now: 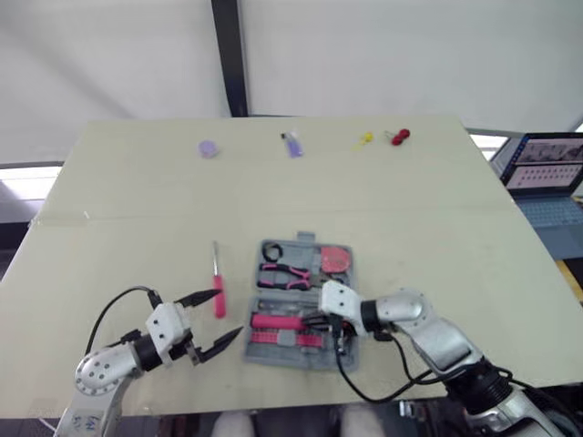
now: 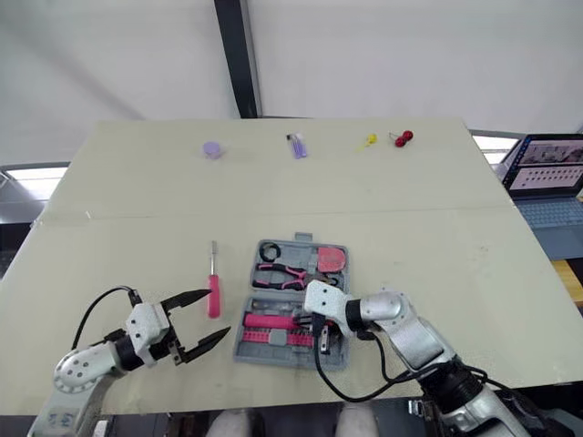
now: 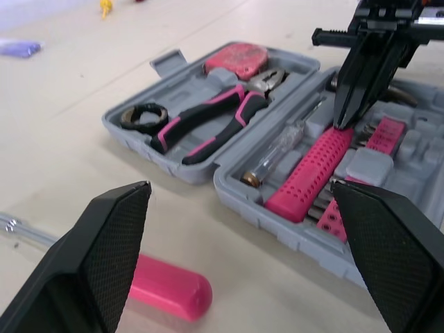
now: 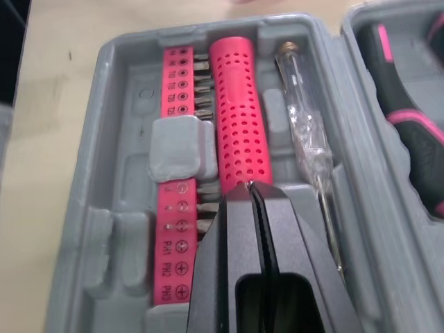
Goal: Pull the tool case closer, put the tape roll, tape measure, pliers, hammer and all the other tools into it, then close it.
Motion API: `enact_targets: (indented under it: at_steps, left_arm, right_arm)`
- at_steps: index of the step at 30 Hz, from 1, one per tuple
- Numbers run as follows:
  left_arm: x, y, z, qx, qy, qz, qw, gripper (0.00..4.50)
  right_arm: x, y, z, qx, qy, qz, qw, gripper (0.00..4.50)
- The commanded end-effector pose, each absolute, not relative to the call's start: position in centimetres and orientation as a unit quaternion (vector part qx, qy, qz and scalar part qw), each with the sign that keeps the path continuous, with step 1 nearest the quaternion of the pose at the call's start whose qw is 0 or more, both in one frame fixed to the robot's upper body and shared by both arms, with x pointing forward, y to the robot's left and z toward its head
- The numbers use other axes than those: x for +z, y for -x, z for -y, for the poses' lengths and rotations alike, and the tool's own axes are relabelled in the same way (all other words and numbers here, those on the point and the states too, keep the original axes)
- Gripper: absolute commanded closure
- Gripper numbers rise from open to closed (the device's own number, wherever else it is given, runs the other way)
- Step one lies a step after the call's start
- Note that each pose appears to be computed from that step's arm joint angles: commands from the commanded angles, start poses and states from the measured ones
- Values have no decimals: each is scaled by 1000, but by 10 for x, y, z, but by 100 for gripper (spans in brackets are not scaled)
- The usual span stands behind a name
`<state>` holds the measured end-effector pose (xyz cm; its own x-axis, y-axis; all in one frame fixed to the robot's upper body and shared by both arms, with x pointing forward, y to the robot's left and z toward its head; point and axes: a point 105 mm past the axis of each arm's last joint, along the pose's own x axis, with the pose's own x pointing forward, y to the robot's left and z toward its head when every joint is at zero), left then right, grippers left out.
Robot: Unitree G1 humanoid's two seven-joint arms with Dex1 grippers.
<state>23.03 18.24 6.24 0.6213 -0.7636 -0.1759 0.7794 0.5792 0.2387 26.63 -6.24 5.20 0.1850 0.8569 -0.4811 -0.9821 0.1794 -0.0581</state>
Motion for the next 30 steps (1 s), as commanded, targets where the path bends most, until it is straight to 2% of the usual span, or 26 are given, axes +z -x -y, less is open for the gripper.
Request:
enact_targets:
  at_steps: [1,4,6,9,10,14,18,19,20,23,30]
  left_arm:
    - [78,-237,-173,-444,-121,-29,887,0]
    - [88,-245,-176,-427,-106,-29,898,0]
    - [89,-250,-194,-396,-100,-38,912,0]
    - [89,-256,-229,-331,-111,-55,936,0]
    - [92,-257,-244,-301,-119,-54,945,0]
    - [101,-256,-298,-188,-127,-50,973,0]
    - [103,-251,-340,-78,-126,-51,988,0]
    - [101,-250,-349,-47,-119,-53,990,0]
    - [99,-248,-356,-22,-116,-57,991,0]
    - [96,-246,-361,12,-124,-61,990,0]
    - [95,-250,-358,23,-126,-57,990,0]
  right_arm:
    - [96,-275,75,604,119,-133,777,446]
    - [114,-276,98,582,97,-134,796,446]
    - [119,-277,132,540,86,-148,824,394]
    - [114,-274,184,462,93,-172,865,269]
    - [111,-272,200,435,93,-179,878,205]
    - [110,-268,249,330,82,-166,926,6]
    - [107,-269,296,206,64,-140,966,6]
    - [114,-271,311,164,72,-94,979,6]
    - [107,-268,322,138,79,-97,982,6]
    - [92,-262,332,128,64,-107,984,6]
    - [92,-267,334,111,54,-91,988,6]
